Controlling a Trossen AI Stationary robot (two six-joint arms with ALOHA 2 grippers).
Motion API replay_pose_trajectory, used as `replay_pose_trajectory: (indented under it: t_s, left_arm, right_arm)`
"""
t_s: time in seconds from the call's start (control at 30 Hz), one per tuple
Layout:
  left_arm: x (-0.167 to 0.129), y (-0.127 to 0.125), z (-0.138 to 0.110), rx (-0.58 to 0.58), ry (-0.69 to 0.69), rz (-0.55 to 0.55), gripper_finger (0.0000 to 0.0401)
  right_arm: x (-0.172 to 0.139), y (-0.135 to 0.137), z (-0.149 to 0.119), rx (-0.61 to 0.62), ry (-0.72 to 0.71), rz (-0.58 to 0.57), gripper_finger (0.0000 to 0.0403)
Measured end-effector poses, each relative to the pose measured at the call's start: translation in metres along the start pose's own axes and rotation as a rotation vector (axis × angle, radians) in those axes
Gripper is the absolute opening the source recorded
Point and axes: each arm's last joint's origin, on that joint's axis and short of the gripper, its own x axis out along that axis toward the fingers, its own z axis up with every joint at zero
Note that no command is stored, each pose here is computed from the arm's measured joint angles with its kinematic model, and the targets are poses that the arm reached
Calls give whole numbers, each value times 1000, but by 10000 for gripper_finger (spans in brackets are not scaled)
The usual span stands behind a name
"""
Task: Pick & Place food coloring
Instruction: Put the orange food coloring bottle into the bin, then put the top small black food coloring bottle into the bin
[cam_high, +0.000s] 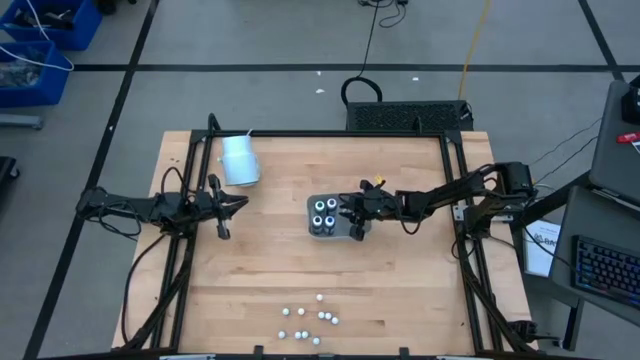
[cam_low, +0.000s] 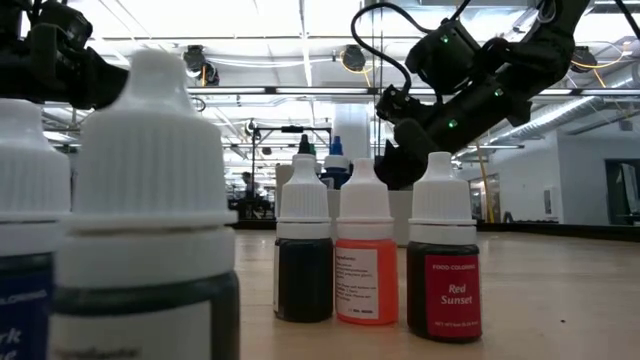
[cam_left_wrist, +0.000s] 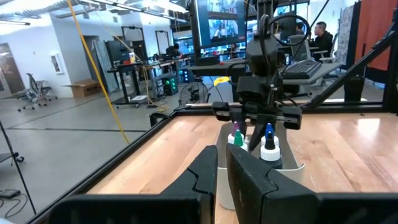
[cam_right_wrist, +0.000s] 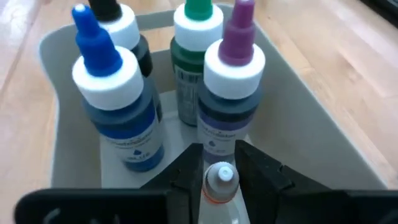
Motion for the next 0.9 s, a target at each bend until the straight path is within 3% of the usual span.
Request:
replay_pose_trajectory:
  t_s: [0.2,0.43,0.77,0.9]
  left_arm:
    - [0,0,0,-1,-3,1,42]
    - [0,0,0,-1,-2,1,42]
    - [0,0,0,-1,-2,0,42]
    - [0,0,0,0,0,0,42]
  right_arm:
    - [0,0,0,17,0,-10,137]
    - [-6,-1,6,6,-27,-11,145]
    - [-48,-1,33,-15,-101,2,140]
    - [-81,1,47,-35,-160,28,139]
